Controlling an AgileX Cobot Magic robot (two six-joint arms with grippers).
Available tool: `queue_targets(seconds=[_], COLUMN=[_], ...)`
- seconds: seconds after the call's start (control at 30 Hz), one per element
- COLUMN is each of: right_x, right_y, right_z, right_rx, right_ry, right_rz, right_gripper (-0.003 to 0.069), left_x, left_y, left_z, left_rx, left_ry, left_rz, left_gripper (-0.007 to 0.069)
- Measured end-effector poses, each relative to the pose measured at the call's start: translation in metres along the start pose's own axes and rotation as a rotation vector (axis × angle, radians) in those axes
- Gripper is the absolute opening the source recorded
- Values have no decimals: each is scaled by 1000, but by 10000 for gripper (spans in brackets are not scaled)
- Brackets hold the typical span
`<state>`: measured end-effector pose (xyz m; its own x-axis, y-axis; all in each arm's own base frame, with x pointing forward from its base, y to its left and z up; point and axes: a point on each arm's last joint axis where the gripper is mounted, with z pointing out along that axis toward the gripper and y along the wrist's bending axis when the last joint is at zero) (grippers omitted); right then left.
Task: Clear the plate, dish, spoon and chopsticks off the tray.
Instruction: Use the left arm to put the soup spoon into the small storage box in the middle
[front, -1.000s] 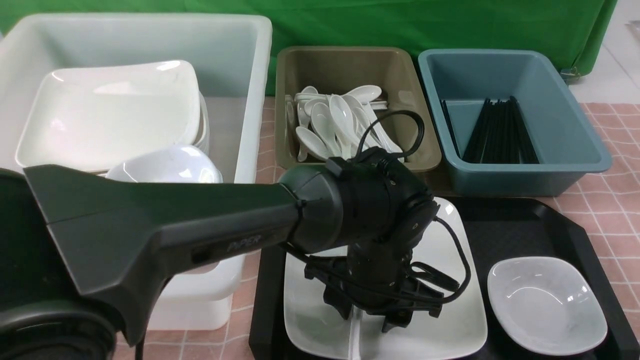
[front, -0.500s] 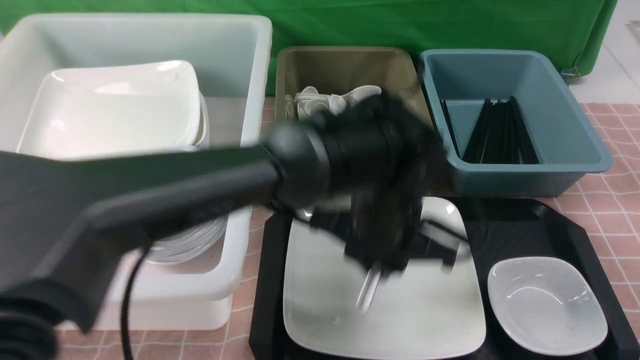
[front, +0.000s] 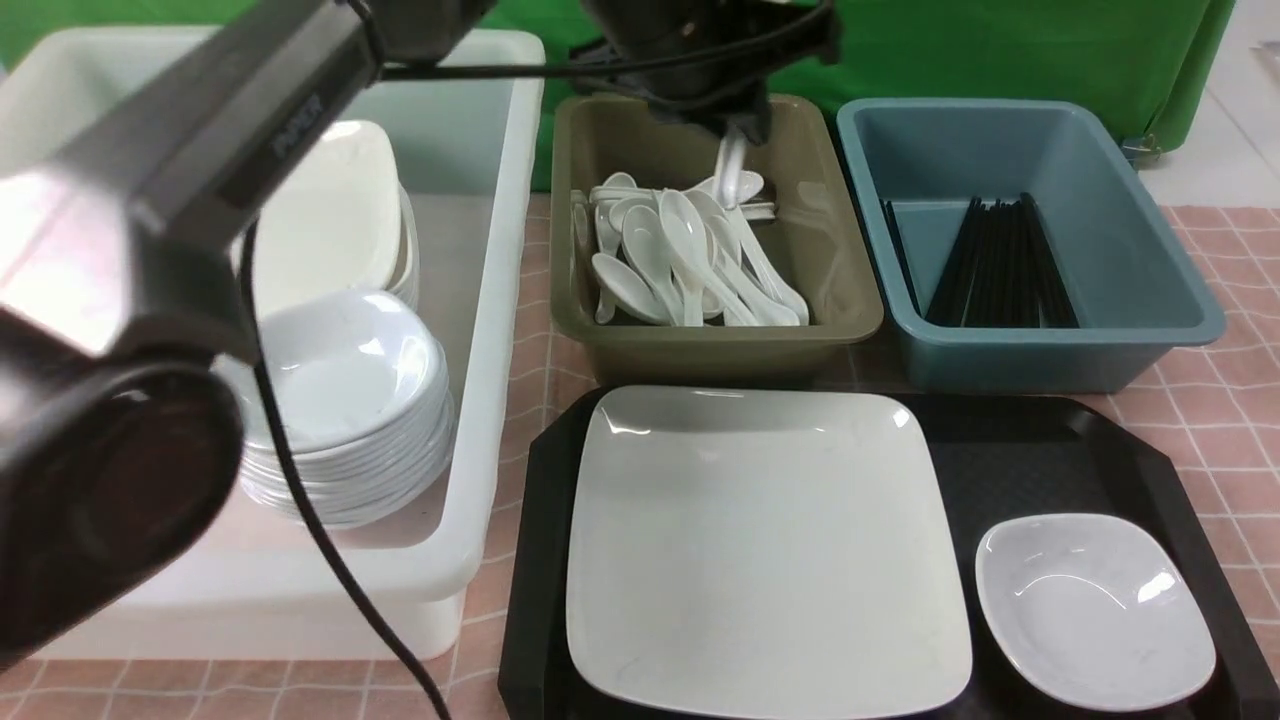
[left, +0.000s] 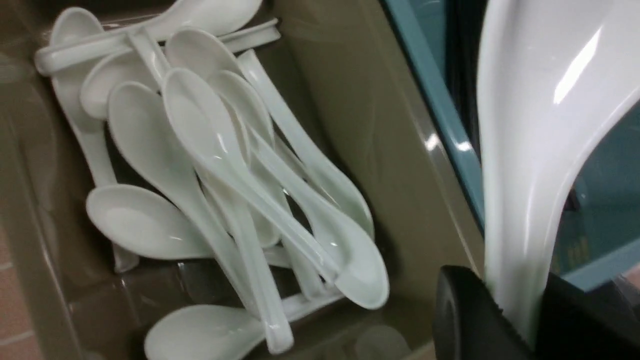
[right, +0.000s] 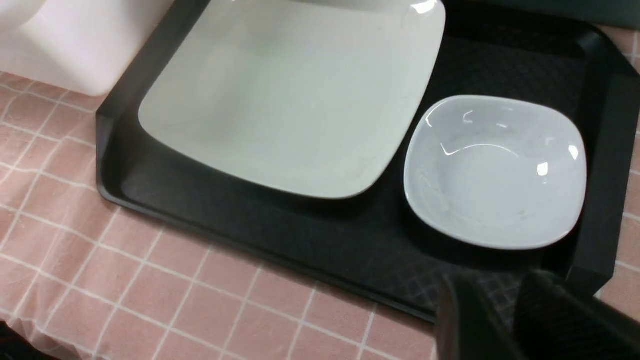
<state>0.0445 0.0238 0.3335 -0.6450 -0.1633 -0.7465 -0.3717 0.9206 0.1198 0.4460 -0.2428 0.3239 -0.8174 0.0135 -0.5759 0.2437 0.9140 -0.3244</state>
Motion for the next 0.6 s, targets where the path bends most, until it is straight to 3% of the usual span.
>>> queue_targets(seconds=[0.13,0.27,0.3,0.4,0.43,0.6], right_x=[0,0,0,0,0,0], right_y=[0,0,0,0,0,0], right_z=[0,0,0,0,0,0], right_rx=[0,0,0,0,0,0], right_ry=[0,0,-1,-1,-1,-1], right_rz=[0,0,0,0,0,0], right_gripper=[224,231,235,235,236,237], left_x=[0,1,0,0,0,-3], left_y=[27,37,38,37,37,33], left_z=[31,41,43,43,43,35], left_rx=[-39,-56,-54,-51,-42,-27], left_ry=[18,25,19,14,15,7], left_rz=[-33,-31,-15,-4,-7,-7], left_gripper=[97,160,221,295,358,433])
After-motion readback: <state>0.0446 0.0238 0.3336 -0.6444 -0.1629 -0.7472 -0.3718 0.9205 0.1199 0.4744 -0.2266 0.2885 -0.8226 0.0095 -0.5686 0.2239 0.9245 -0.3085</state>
